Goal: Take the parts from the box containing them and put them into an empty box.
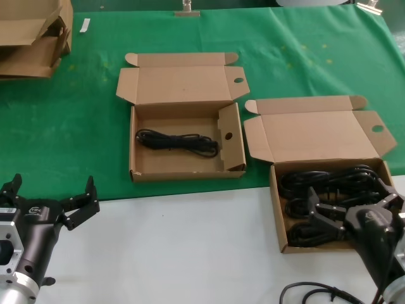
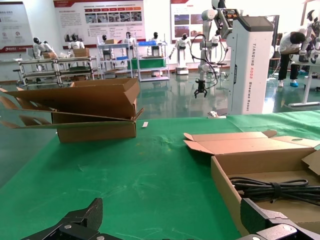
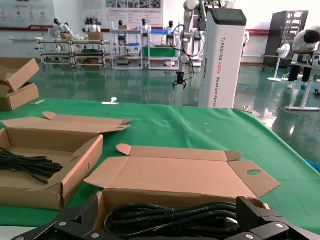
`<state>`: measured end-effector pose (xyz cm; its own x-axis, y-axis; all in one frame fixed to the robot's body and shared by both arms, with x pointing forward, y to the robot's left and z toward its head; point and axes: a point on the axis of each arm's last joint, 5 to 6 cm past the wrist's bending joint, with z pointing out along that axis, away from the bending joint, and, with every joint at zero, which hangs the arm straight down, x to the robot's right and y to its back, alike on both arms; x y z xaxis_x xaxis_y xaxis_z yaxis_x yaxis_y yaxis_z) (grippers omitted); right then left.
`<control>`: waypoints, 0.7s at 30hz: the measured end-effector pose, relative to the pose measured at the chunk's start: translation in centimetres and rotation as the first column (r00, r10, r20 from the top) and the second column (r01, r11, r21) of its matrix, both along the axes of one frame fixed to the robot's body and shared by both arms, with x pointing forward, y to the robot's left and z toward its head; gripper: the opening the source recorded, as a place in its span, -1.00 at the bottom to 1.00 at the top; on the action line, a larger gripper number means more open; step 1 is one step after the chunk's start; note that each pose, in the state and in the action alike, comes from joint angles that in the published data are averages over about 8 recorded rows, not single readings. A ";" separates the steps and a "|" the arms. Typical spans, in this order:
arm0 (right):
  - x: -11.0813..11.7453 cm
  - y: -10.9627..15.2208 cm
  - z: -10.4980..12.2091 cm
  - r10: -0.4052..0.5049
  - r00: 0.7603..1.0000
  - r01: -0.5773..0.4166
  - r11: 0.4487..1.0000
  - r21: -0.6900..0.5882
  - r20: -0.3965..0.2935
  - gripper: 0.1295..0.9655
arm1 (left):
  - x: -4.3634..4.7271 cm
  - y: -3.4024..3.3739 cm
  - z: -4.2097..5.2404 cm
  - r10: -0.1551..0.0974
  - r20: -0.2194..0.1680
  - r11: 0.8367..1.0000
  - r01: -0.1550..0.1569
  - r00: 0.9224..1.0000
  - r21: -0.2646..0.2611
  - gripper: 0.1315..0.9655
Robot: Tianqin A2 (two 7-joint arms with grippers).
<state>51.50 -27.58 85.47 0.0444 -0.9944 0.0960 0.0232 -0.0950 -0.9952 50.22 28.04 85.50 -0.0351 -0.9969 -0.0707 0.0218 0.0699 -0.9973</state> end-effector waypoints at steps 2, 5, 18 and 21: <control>0.0 0.0 0.0 0.000 1.000 0.000 1.000 0.000 0.000 1.00 | 0.00 0.00 0.00 0.000 0.000 1.000 0.000 1.000 0.000 1.00; 0.0 0.0 0.0 0.000 1.000 0.000 1.000 0.000 0.000 1.00 | 0.00 0.00 0.00 0.000 0.000 1.000 0.000 1.000 0.000 1.00; 0.0 0.0 0.0 0.000 1.000 0.000 1.000 0.000 0.000 1.00 | 0.00 0.00 0.00 0.000 0.000 1.000 0.000 1.000 0.000 1.00; 0.0 0.0 0.0 0.000 1.000 0.000 1.000 0.000 0.000 1.00 | 0.00 0.00 0.00 0.000 0.000 1.000 0.000 1.000 0.000 1.00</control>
